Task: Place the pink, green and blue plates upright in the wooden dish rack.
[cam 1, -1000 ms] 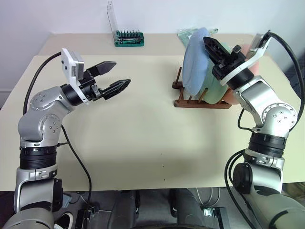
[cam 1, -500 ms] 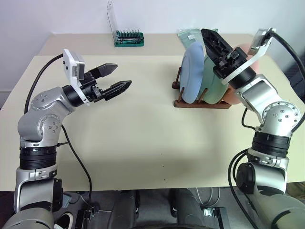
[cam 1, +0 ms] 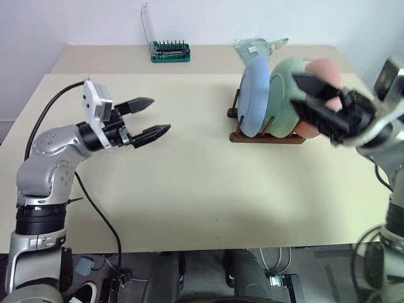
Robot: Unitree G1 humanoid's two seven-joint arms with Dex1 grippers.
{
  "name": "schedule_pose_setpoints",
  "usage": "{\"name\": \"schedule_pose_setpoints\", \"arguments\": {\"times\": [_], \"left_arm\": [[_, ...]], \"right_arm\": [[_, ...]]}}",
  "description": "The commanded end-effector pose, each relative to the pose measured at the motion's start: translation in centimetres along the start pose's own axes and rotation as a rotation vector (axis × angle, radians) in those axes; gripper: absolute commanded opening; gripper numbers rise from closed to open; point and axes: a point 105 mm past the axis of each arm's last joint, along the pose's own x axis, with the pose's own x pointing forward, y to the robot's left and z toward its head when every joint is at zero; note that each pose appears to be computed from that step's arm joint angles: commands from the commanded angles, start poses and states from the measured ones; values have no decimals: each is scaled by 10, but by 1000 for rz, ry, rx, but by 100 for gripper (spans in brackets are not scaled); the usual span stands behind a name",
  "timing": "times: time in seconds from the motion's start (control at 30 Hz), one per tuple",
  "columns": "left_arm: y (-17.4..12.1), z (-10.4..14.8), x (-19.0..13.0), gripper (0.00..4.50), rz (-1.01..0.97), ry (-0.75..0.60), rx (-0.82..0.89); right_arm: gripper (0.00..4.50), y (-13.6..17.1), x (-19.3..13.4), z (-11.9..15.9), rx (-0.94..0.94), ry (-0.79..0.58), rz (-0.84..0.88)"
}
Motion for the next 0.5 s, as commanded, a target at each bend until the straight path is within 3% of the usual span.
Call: {"name": "schedule_pose_setpoints", "arguments": {"times": [0.03, 0.13, 0.2, 0.4, 0.5], "left_arm": [[-13, -8, -9, 450, -75, 88, 92], [-18, -28, -20, 450, -82, 158, 113], [-24, -28, -20, 450, -101, 145, 93], [-26, -25, -13, 450, -81, 100, 67], [-24, -25, -8, 450, -77, 73, 59]], "right_arm": [[447, 3, -14, -2, -125, 91, 37], [447, -1, -34, -25, -199, 268, 34], [447, -3, -49, -35, -260, 360, 34], [447, -14, -87, -37, -255, 399, -56], [447, -14, -90, -37, -260, 404, -63]]}}
